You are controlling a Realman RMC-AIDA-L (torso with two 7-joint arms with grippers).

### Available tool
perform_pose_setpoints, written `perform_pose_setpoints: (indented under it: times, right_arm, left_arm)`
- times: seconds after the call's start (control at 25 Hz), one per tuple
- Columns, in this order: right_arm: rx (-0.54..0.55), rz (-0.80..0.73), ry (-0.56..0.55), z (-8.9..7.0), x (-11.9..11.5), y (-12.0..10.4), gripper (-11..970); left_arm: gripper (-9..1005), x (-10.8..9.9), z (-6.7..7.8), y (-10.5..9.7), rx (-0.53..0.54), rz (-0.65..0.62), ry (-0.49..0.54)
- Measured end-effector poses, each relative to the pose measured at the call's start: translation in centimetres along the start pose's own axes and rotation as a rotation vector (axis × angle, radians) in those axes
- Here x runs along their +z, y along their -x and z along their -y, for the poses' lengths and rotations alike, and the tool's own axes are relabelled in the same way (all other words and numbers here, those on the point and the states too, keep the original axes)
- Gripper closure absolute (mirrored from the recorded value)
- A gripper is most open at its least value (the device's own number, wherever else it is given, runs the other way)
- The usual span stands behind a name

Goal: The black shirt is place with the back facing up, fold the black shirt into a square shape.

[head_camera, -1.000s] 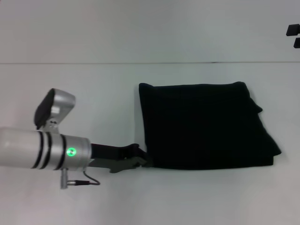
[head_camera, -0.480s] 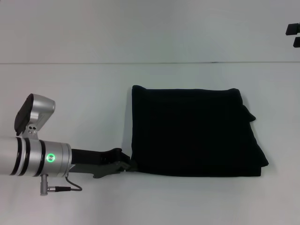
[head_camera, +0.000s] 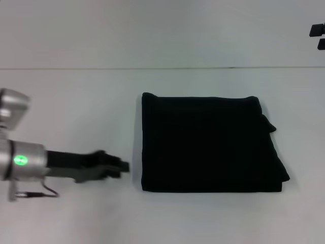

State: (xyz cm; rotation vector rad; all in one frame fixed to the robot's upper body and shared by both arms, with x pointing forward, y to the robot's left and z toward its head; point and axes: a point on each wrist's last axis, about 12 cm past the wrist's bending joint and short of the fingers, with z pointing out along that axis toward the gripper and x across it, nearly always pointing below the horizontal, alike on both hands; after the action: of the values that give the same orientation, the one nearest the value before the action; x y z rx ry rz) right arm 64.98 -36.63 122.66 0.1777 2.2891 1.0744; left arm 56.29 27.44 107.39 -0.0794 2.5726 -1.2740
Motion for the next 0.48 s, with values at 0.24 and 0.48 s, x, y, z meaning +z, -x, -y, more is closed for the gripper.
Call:
perform_pose_setpoints:
  times: [0.24,0.48]
  right_arm:
    - [-0.197,0.005,0.034,0.0,1.0,-0.9,355]
    - [-0.454,0.084,0.030,2.0,2.9,-4.3,347]
  left_arm:
    - [549,-2.9,0.8,1.8,0.341,0.157,-0.087]
    - [335,-3.0,1.7,3.8,0.530,0.253,-0.059]
